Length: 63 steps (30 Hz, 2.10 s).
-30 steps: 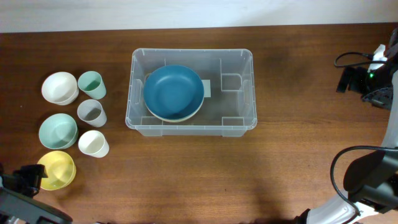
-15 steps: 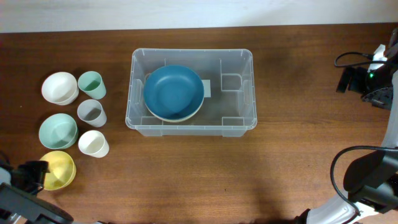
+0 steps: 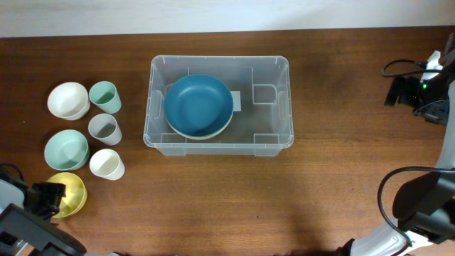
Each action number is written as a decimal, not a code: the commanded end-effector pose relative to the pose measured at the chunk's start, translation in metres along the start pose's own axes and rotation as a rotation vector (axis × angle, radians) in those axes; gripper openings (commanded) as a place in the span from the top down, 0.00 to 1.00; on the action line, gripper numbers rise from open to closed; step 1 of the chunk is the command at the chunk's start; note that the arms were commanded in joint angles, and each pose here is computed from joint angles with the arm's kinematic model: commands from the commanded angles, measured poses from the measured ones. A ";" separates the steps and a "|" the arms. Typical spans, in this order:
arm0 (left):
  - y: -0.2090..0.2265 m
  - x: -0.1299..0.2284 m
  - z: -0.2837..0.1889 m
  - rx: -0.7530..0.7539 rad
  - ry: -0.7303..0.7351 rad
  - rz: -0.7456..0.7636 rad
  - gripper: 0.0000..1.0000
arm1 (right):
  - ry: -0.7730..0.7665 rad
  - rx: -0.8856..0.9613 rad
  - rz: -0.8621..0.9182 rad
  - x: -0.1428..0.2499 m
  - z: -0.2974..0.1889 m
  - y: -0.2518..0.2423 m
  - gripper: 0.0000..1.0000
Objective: Pack container
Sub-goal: 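Close the left gripper on the yellow bowl rim, then lift the yellow bowl and carry it over the clear bin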
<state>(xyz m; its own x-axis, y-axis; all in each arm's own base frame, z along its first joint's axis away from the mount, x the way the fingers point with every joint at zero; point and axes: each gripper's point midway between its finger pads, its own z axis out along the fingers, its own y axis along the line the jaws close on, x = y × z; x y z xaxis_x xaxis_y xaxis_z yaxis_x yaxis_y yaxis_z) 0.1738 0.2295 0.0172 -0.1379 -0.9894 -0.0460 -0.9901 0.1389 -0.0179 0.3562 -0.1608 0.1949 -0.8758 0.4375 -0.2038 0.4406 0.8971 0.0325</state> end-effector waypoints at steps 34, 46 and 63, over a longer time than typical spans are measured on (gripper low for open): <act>-0.002 -0.006 -0.008 -0.004 0.000 0.001 0.98 | 0.007 -0.002 0.010 0.001 0.002 -0.001 0.01; -0.044 -0.019 -0.133 0.224 -0.046 0.013 0.99 | 0.007 -0.002 0.010 0.001 0.002 -0.001 0.01; -0.258 0.213 -0.289 0.989 -0.080 0.690 0.99 | 0.007 -0.002 0.010 0.001 0.002 -0.001 0.01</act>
<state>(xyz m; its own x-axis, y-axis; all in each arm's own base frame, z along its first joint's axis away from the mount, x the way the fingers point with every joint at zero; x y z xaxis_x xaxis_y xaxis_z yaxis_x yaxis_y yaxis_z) 0.3807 0.0347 0.2870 -0.5475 -0.7503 -0.3706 -0.3424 0.6049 -0.7189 0.3562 -0.1608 0.1949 -0.8756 0.4379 -0.2038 0.4409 0.8970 0.0326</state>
